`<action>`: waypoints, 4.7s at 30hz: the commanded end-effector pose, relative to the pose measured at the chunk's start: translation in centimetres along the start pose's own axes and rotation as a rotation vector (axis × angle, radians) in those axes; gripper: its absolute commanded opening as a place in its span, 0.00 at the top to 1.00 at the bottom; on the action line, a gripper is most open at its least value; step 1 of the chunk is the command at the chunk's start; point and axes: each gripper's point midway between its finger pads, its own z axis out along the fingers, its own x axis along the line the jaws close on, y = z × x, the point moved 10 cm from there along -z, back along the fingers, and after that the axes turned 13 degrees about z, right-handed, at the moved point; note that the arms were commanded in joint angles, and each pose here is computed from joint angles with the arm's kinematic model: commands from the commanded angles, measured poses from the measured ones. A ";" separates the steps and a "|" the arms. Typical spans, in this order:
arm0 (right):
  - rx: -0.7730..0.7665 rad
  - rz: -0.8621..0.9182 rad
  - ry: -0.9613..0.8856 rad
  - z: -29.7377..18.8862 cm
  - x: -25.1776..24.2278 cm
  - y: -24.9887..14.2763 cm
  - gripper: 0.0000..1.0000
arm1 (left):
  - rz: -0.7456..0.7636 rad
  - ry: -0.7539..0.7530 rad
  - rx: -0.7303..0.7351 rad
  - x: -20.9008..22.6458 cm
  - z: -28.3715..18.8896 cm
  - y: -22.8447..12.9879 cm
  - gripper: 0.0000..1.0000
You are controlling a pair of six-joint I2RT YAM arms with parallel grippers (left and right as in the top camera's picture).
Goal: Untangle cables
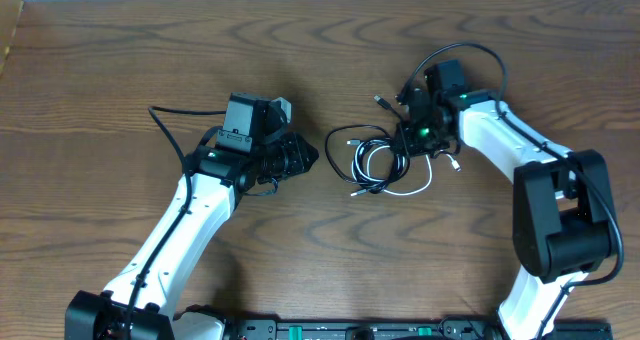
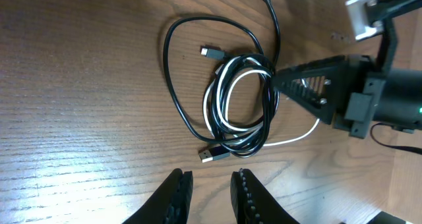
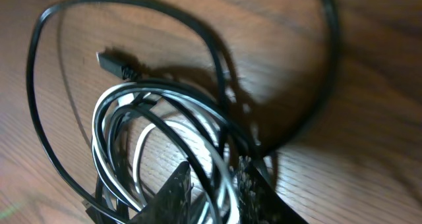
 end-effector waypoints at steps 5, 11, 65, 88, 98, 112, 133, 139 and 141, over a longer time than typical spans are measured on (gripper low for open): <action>0.047 -0.033 0.000 1.1 0.7 -0.6 0.81 | 0.017 0.008 -0.011 -0.2 0.0 0.4 0.75; 0.065 -0.051 0.000 1.6 1.3 -1.1 0.83 | 0.017 0.008 -0.011 -0.2 0.0 0.4 0.75; -0.130 -0.048 0.576 -15.8 7.6 -2.9 0.98 | 0.344 -0.283 -0.311 -6.1 3.6 4.8 0.30; -0.221 0.192 0.051 -14.0 3.1 -2.6 0.75 | 0.239 0.175 -0.070 -1.4 14.3 -0.6 0.40; -0.224 0.189 0.042 -13.9 3.1 -2.6 0.77 | 0.301 0.240 -0.048 -2.3 16.0 -2.5 0.54; -0.163 0.061 0.140 -13.4 4.9 -3.3 0.82 | 0.328 -0.013 -0.279 -9.1 1.3 0.3 0.92; -0.091 -0.032 0.322 -10.6 10.1 -3.6 0.67 | 0.139 -0.231 -0.381 -8.7 -5.9 1.8 0.93; -0.035 0.126 0.230 -5.6 10.3 -2.9 0.65 | 0.121 -0.287 -0.414 -9.3 -6.3 2.4 0.93; -0.051 0.220 0.126 -3.6 9.3 -2.4 0.65 | 0.122 -0.303 -0.436 -9.5 -6.7 2.6 0.92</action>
